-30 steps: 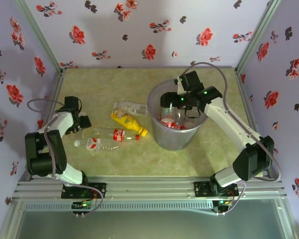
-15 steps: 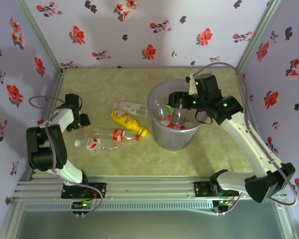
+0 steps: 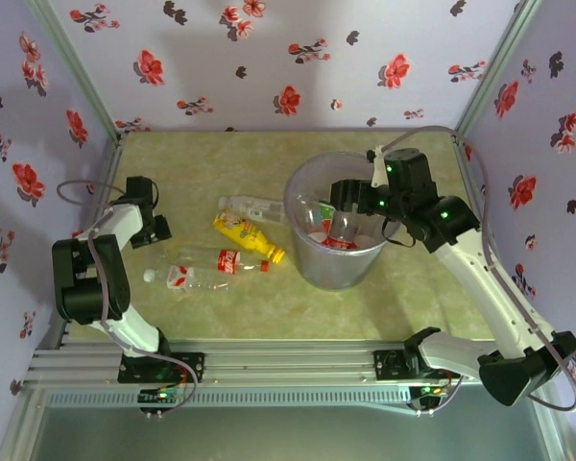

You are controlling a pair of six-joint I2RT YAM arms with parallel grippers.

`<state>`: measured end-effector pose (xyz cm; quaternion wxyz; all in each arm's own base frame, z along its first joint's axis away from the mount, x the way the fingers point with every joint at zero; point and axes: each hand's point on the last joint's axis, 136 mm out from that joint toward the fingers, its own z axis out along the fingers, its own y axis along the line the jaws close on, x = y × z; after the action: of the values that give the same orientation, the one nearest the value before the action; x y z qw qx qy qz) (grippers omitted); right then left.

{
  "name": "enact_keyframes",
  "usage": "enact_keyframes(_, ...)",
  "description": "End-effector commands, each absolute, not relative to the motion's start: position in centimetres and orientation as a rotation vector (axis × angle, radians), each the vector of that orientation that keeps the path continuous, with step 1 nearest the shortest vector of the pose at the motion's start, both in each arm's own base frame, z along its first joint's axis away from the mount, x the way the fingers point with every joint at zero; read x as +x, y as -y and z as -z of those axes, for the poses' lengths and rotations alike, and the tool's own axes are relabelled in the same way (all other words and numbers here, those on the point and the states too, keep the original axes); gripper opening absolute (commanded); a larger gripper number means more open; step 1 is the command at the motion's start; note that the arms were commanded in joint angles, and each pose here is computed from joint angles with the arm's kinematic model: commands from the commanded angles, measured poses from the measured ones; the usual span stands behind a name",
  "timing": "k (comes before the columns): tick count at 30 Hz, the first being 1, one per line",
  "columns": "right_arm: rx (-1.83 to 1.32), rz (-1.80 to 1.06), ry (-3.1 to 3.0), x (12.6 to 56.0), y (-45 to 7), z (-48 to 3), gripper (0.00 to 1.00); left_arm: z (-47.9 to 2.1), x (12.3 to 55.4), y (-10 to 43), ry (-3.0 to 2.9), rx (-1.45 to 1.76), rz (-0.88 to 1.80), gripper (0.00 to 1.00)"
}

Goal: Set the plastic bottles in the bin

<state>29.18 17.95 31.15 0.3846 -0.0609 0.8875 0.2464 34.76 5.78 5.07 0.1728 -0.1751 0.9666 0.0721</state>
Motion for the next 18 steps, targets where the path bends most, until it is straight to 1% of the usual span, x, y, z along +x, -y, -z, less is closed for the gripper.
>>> enact_keyframes(1, -0.128, -0.619, -2.232, 29.3, -17.4, -31.6, 0.86, -7.9, 35.8, -5.2, -2.689, -0.466, -0.182, 0.47)
enact_keyframes(3, -0.132, -0.635, -2.226, 29.3, -17.6, -31.7, 0.87, -9.7, 36.1, -4.6, -2.655, -0.453, -0.136, 0.48)
enact_keyframes(6, -0.14, -0.667, -2.21, 29.3, -18.1, -32.1, 0.87, -13.0, 36.9, -1.9, -2.561, -0.401, 0.056, 0.47)
enact_keyframes(11, -0.142, -0.831, -2.15, 30.4, -20.6, -34.0, 0.86, -20.5, 38.1, 6.3, -2.306, -0.106, 0.476, 0.46)
enact_keyframes(14, -0.177, -0.926, -2.113, 31.1, -23.0, -35.5, 0.86, -24.6, 37.5, 10.4, -2.162, 0.09, 0.591, 0.45)
enact_keyframes(18, -0.266, -0.952, -2.089, 31.5, -26.3, -37.8, 0.85, -28.5, 35.7, 15.1, -2.0, 0.346, 0.646, 0.45)
